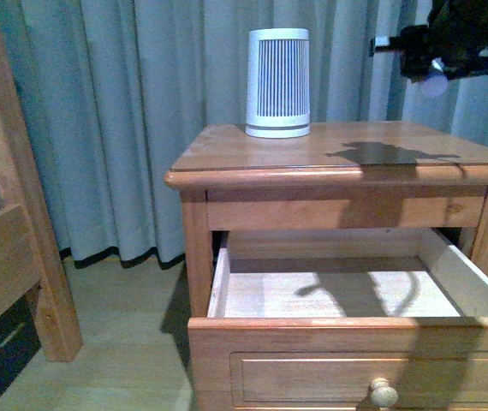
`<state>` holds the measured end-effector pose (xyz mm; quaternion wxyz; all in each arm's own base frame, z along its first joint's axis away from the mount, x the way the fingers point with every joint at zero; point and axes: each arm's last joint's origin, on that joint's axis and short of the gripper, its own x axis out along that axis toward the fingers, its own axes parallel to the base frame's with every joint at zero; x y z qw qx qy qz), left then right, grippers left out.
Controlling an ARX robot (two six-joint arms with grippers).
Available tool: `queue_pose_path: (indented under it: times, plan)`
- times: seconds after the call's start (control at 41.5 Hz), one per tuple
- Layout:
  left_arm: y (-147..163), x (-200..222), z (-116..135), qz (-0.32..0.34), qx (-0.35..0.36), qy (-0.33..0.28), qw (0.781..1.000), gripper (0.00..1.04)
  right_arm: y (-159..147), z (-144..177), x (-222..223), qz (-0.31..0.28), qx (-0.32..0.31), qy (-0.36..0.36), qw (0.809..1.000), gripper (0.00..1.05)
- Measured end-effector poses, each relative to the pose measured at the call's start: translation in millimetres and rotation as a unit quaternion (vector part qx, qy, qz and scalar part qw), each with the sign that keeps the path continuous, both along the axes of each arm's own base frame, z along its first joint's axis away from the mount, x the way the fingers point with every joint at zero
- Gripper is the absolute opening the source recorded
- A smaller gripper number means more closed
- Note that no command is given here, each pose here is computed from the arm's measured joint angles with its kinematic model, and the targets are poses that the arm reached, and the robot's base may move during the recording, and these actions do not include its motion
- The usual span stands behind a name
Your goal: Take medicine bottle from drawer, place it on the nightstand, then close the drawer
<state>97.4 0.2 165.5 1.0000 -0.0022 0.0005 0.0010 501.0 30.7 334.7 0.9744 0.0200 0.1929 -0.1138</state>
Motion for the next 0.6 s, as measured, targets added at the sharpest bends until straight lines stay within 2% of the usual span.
queue_pose_path:
  times: [0.193, 0.386, 0.434, 0.603]
  plan:
    - [0, 0, 0, 0.0, 0.0, 0.0, 1.0, 0.98, 2, -40, 45, -0.016, -0.014, 0.051, 0.998, 0.3]
    - [0, 0, 0, 0.0, 0.0, 0.0, 1.0, 0.98, 4, -61, 56, -0.023, -0.02, 0.066, 0.997, 0.3]
    - [0, 0, 0, 0.0, 0.0, 0.0, 1.0, 0.98, 4, -62, 56, -0.021, -0.021, 0.068, 0.997, 0.35]
    - [0, 0, 0, 0.0, 0.0, 0.0, 1.0, 0.98, 7, -69, 57, -0.02, -0.028, 0.067, 0.997, 0.68]
